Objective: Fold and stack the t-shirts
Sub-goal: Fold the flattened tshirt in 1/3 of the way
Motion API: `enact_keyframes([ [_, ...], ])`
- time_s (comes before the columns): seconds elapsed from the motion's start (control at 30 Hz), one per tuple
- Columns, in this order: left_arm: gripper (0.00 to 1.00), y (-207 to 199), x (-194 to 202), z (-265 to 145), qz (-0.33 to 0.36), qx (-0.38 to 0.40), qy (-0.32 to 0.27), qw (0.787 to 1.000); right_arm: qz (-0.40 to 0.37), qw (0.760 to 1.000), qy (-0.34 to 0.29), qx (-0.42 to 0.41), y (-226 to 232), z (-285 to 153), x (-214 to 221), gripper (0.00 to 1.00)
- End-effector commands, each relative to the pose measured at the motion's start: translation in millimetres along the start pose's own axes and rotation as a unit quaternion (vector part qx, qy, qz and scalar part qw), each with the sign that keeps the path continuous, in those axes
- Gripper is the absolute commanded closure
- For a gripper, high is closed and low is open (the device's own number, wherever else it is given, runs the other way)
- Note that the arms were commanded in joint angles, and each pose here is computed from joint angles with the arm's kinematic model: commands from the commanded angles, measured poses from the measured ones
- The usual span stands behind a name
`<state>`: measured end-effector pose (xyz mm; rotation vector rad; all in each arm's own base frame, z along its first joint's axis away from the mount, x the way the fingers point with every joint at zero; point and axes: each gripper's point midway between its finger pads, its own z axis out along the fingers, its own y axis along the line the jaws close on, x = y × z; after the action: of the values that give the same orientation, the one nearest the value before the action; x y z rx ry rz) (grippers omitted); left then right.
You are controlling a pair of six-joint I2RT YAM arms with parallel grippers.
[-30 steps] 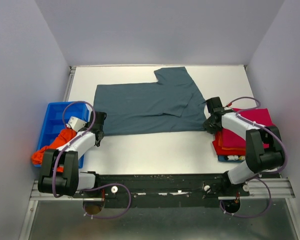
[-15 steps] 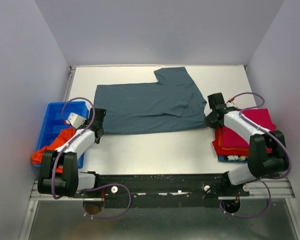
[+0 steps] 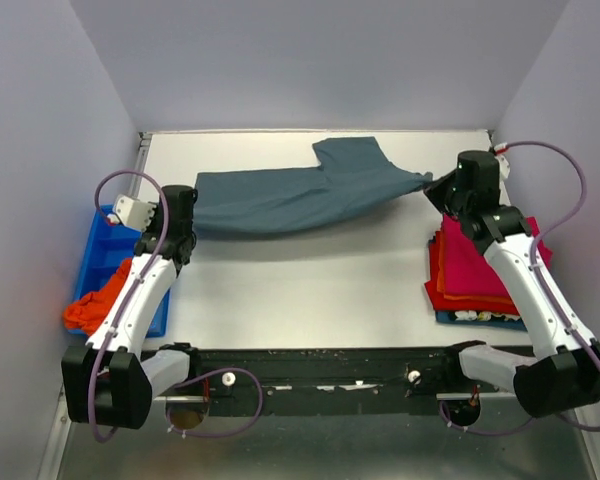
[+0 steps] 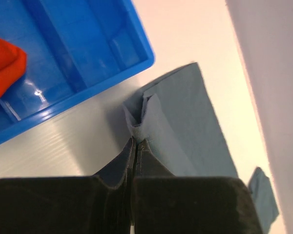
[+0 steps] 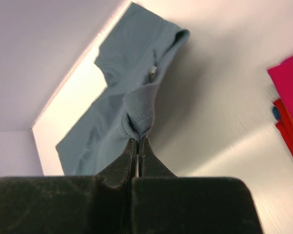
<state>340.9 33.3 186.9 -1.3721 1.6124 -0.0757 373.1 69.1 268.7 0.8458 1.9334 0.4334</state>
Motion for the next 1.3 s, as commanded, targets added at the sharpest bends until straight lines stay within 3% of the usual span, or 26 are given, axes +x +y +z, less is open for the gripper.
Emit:
enact_keyframes([
  [0.0, 1.00, 71, 23, 9, 0.054, -0.077, 0.009, 0.996, 0.004, 0.989, 0.071, 0.128, -94, 3, 64, 0.99],
  [0.23, 1.00, 150, 51, 4, 0.082, -0.114, 0.029, 0.990, 0.008, 0.969, 0.133, 0.207, -188, -8, 143, 0.99],
  [0.53, 1.00, 172, 58, -3, 0.087, -0.124, 0.039, 0.988, -0.002, 0.957, 0.154, 0.247, -227, -24, 169, 0.98],
  [0.63, 1.00, 175, 59, -4, 0.085, -0.128, 0.044, 0.987, -0.003, 0.958, 0.152, 0.243, -230, -25, 170, 0.90],
  [0.67, 0.91, 175, 59, -5, 0.084, -0.127, 0.044, 0.987, -0.007, 0.959, 0.153, 0.238, -229, -25, 170, 0.76],
  [0.7, 0.75, 175, 59, -5, 0.085, -0.125, 0.044, 0.988, -0.010, 0.960, 0.152, 0.233, -227, -25, 169, 0.57],
  [0.73, 0.55, 172, 60, -5, 0.091, -0.116, 0.047, 0.988, -0.015, 0.963, 0.149, 0.225, -223, -25, 165, 0.47],
  [0.77, 0.32, 167, 60, -5, 0.102, -0.101, 0.052, 0.988, -0.021, 0.966, 0.143, 0.214, -218, -24, 161, 0.43],
  [0.83, 0.12, 159, 55, -9, 0.106, -0.091, 0.052, 0.989, -0.027, 0.974, 0.122, 0.190, -203, -21, 146, 0.39],
  [1.1, 0.07, 91, 23, -22, 0.117, 0.035, 0.015, 0.992, -0.070, 0.994, 0.066, 0.055, -118, -8, 90, 0.42],
  [1.27, 0.07, 35, 32, -18, 0.154, 0.122, 0.043, 0.980, -0.097, 0.995, 0.038, 0.002, -75, 4, 62, 0.44],
])
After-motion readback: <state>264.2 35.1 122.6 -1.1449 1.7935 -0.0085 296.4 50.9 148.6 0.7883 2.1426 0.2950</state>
